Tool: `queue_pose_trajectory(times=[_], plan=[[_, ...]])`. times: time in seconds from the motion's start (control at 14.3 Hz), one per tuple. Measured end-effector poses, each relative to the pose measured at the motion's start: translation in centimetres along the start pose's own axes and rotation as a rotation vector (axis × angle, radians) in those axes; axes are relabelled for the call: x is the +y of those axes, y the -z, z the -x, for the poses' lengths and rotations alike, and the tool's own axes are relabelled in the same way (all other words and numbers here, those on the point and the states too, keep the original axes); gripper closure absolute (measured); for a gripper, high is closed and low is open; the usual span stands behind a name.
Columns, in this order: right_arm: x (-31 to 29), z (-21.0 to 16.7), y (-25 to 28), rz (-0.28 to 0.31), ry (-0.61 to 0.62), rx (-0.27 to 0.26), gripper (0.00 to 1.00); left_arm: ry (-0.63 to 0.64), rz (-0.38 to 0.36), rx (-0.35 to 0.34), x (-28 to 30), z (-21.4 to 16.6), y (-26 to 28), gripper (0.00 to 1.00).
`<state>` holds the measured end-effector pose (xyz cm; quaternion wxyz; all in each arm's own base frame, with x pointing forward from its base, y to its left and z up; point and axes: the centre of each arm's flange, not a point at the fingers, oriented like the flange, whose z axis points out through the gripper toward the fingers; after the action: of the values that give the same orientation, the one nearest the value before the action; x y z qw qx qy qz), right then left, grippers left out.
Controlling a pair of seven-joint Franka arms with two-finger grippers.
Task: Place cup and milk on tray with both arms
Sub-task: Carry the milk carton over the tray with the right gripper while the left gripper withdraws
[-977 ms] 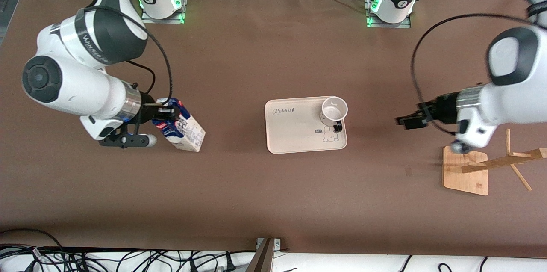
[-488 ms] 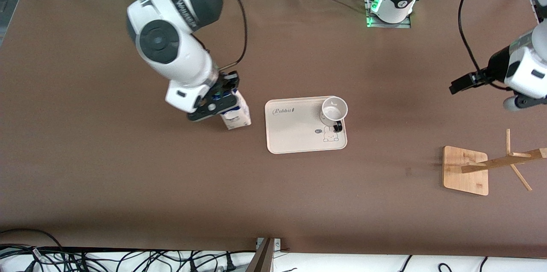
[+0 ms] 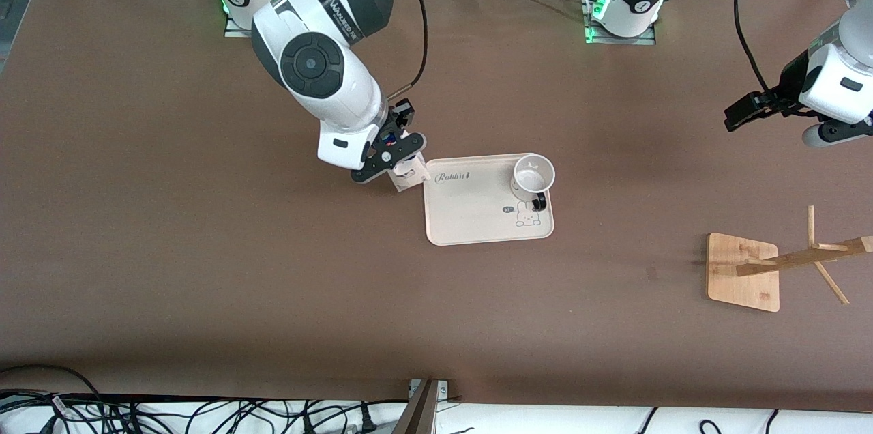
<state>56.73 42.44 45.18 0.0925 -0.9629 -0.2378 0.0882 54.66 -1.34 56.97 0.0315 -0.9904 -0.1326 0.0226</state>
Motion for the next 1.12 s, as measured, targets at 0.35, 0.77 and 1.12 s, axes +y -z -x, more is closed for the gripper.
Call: queue_pose_trajectory(times=[0.35, 0.77, 1.12], plan=[[-0.2, -2.5, -2.4, -0.049, -0.151, 0.046, 0.63, -0.024, 0.001, 0.012, 1.2, 0.5, 0.5, 0.0], [-4.2, -2.4, -5.5, -0.042, -0.259, 0.013, 0.63, -0.014, 0.019, 0.064, 0.9, 0.0, 2.6, 0.0], [-7.8, -2.9, -7.9, -0.065, -0.345, 0.061, 0.63, -0.004, 0.022, 0.069, 0.6, -1.3, 2.8, 0.0]])
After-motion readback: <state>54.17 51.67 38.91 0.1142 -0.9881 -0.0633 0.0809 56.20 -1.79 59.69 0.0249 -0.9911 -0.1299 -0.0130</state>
